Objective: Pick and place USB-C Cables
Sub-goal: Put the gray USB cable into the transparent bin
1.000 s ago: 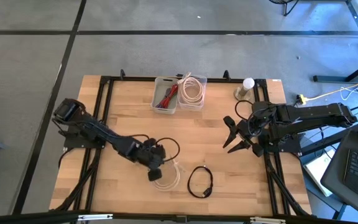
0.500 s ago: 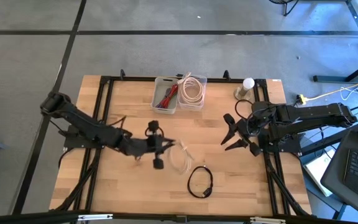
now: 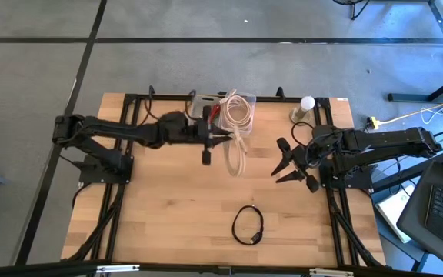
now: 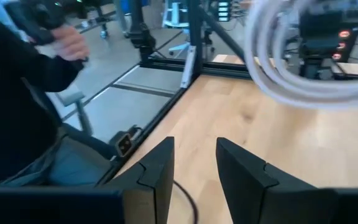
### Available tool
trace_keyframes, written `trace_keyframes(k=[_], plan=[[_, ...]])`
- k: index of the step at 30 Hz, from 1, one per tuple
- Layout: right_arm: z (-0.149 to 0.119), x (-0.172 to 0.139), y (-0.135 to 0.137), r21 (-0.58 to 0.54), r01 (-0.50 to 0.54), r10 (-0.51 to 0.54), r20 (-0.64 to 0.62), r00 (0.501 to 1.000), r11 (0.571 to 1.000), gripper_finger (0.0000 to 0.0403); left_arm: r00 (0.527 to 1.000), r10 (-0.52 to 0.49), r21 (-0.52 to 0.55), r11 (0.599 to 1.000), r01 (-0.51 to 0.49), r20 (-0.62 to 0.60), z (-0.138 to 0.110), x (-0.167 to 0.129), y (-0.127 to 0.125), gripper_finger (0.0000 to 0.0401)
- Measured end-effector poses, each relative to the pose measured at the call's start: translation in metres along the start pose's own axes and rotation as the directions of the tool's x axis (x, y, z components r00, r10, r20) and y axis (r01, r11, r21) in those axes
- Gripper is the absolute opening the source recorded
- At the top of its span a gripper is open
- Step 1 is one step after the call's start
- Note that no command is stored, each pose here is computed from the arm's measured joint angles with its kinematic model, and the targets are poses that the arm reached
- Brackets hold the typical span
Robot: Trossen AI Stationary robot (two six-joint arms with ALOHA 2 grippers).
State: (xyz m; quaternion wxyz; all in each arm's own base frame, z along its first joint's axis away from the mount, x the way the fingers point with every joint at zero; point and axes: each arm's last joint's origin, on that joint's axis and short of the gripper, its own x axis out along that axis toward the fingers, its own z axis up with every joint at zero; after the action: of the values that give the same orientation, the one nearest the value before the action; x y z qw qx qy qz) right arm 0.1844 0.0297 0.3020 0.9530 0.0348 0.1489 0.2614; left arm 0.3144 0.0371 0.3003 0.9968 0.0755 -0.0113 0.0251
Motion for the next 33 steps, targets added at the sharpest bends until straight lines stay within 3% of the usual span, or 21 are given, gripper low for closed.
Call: trace_keyframes(k=[5,15,20,27,33], plan=[[0.000,0.000,-0.002,-0.047,0.069,-0.069,0.003,0.998,0.996,0.0123,0.991,-0.057,-0.007,0.998,0.058,0.117,0.009,-0.002,0.014,0.0026],[0.010,-0.002,-0.009,-0.131,0.310,-0.297,0.108,0.949,0.942,0.0123,0.987,0.048,-0.068,0.997,-0.038,0.154,0.012,-0.004,0.028,0.0026],[0.022,0.001,-0.010,-0.156,0.334,-0.294,0.232,0.927,0.930,0.0123,0.973,0.042,-0.056,0.998,-0.030,0.228,0.019,-0.006,0.028,0.0026],[0.026,0.022,-0.020,-0.163,0.341,-0.284,0.295,0.912,0.926,0.0123,0.968,0.043,-0.054,0.998,-0.030,0.246,0.020,-0.005,0.028,0.0026],[0.023,0.046,-0.029,-0.185,0.289,-0.220,0.322,0.921,0.939,0.0123,0.970,0.042,-0.049,0.998,-0.031,0.238,0.018,-0.004,0.028,0.0026]])
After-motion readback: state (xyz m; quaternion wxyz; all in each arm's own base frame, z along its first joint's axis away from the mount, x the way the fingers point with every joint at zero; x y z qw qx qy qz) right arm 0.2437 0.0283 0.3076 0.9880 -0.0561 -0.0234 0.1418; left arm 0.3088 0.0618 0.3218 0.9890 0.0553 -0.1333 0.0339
